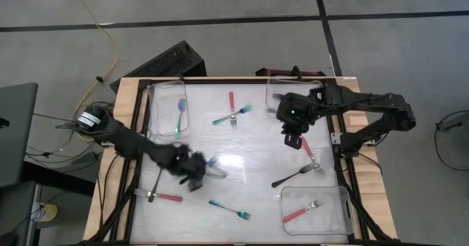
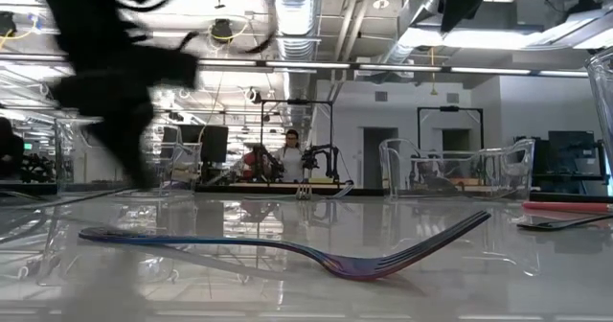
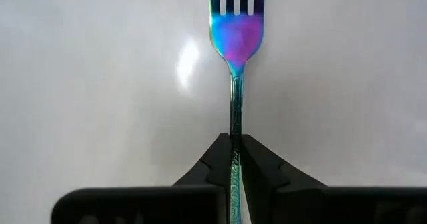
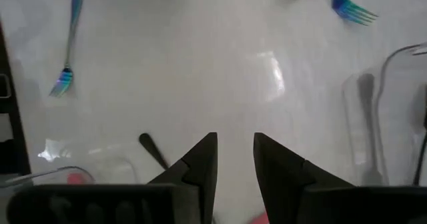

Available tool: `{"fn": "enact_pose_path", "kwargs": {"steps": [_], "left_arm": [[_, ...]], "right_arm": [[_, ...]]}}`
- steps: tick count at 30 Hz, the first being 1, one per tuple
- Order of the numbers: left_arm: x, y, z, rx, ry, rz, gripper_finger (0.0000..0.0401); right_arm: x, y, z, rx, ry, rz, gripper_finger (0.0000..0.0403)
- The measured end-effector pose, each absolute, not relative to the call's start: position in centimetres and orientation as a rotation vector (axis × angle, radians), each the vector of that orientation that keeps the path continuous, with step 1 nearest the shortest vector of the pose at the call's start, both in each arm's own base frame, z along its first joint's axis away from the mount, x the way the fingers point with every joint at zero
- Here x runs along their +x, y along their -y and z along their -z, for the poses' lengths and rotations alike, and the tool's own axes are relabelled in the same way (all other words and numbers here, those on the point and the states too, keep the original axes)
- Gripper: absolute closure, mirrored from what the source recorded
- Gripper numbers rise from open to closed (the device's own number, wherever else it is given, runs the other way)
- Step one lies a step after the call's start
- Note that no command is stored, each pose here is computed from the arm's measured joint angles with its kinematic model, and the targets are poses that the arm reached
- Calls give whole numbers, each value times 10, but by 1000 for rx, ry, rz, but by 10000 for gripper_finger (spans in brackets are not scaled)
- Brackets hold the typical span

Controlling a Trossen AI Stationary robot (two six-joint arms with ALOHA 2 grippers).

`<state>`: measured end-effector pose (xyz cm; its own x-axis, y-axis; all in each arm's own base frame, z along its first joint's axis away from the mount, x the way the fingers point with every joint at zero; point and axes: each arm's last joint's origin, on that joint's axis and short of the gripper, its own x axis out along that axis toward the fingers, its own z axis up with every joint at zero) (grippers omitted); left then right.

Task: Sort silverware by color (type)
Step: Put the blue fork into the left transparent bin

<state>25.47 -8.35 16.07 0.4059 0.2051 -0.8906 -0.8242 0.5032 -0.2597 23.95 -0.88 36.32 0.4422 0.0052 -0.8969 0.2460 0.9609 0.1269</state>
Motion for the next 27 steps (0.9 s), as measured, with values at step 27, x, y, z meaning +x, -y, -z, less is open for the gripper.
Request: {"fn": "enact_pose_path", "kwargs": {"steps": [27], "left_arm": [[276,-68,-320,-636,-533,-531,399]], "right_arm": [[247,-60,-372,262,-925,121,281]]}}
